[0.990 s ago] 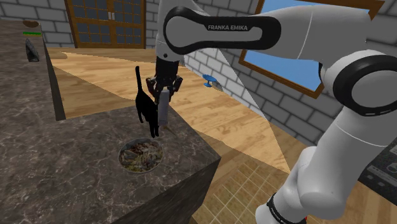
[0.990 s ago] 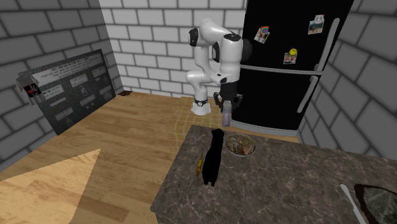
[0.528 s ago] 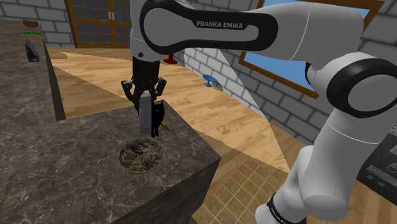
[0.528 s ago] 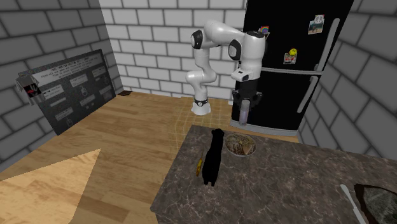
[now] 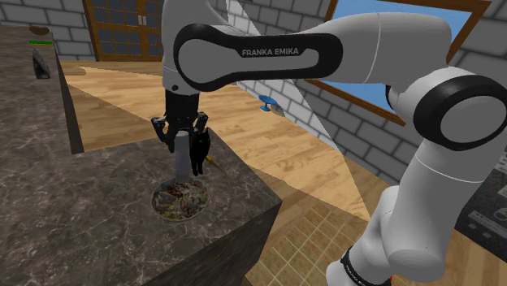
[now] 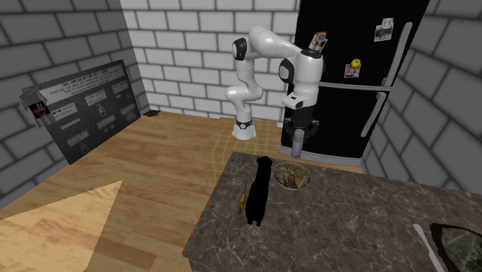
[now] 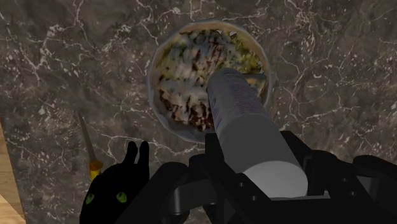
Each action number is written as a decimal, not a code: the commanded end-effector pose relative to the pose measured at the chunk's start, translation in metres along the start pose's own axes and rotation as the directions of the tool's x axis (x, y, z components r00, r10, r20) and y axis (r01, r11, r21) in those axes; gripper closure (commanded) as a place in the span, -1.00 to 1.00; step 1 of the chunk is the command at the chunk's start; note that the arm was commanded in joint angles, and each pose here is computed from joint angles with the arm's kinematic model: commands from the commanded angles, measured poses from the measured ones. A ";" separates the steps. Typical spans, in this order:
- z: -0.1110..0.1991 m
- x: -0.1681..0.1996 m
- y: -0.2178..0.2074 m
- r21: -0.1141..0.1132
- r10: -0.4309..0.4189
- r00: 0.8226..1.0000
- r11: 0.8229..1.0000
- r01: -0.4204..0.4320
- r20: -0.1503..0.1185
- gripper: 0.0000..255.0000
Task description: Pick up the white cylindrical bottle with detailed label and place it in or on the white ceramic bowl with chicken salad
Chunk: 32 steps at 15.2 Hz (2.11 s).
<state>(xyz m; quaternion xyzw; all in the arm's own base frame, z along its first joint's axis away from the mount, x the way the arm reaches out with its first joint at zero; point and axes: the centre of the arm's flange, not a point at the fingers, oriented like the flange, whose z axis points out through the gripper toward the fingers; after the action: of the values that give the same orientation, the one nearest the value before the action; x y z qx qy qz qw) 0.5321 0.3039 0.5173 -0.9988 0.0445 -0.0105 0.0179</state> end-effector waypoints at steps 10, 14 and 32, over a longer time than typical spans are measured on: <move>0.058 -0.002 0.002 0.000 0.000 1.000 1.000 0.000 -0.001 1.00; 0.072 -0.002 0.003 0.000 0.000 1.000 1.000 0.000 -0.001 1.00; 0.022 -0.002 0.003 0.000 0.000 1.000 1.000 0.000 -0.001 -1.00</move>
<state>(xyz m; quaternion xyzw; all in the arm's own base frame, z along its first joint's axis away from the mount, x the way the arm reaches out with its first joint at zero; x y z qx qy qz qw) 0.5306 0.3027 0.4921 -0.9988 0.0445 -0.0112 0.0183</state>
